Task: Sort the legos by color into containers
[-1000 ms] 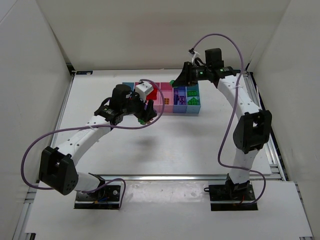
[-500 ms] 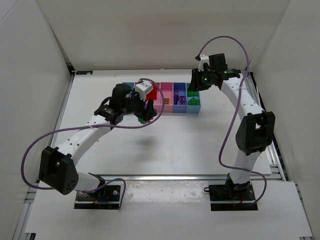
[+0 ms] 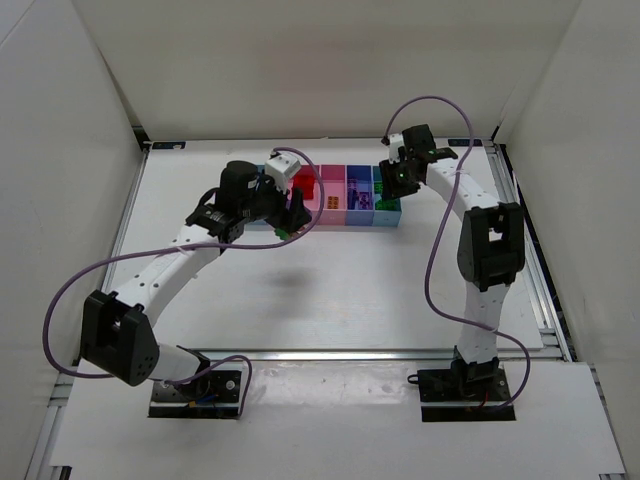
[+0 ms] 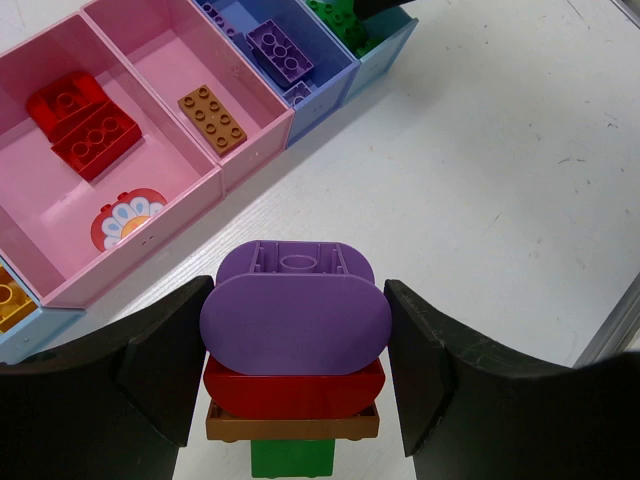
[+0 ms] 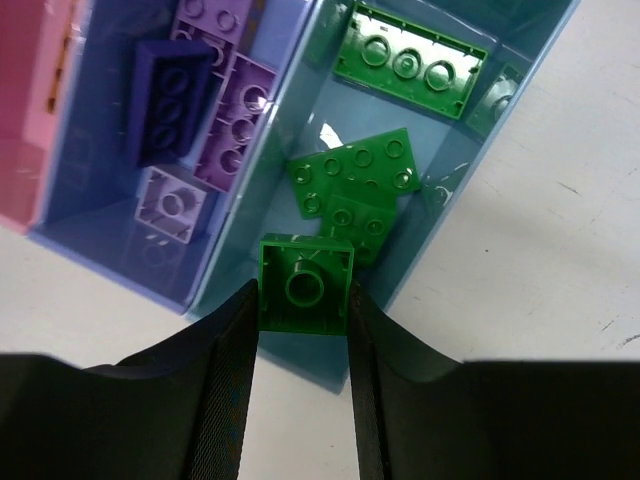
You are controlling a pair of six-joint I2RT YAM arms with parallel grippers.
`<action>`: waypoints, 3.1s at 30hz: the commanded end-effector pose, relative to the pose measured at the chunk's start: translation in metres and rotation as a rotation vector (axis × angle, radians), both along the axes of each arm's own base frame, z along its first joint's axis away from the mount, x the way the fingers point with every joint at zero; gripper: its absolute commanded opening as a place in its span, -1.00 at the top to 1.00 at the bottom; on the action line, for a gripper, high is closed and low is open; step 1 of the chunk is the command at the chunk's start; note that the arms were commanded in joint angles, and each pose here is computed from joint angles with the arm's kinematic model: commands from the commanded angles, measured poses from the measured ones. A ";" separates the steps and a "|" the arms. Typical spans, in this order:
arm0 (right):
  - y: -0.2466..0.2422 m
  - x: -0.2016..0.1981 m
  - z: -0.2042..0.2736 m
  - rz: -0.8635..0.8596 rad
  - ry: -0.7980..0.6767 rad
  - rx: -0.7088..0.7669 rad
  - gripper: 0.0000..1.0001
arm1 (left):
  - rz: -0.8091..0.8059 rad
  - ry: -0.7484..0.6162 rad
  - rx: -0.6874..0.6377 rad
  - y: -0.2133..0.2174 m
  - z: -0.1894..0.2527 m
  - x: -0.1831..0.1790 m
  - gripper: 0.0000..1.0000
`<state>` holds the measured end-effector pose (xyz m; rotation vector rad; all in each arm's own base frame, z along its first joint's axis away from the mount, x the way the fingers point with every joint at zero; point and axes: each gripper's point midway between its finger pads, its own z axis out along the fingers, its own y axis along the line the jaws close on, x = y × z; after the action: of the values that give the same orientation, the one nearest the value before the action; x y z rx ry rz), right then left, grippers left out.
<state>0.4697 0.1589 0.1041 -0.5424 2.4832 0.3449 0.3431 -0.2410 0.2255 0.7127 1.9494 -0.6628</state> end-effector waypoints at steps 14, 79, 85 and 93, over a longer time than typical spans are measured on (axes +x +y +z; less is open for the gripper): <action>0.028 0.007 0.062 0.060 -0.140 0.157 -0.46 | 0.189 0.040 -0.194 0.023 0.041 0.039 0.48; 0.365 -0.152 0.190 0.549 -0.158 0.927 -0.57 | 1.054 0.332 -0.633 0.198 0.041 0.058 0.70; 0.359 -0.145 0.179 0.522 -0.191 0.853 -0.59 | 1.068 0.341 -0.651 0.205 0.041 0.054 0.71; 0.370 -0.137 0.173 0.527 -0.187 0.866 -0.60 | 1.051 0.360 -0.666 0.200 0.041 0.053 0.70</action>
<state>0.3257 0.5215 0.2476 -0.7717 1.8313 1.4049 0.4036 -0.0370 0.2462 -0.8762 1.9375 -0.6552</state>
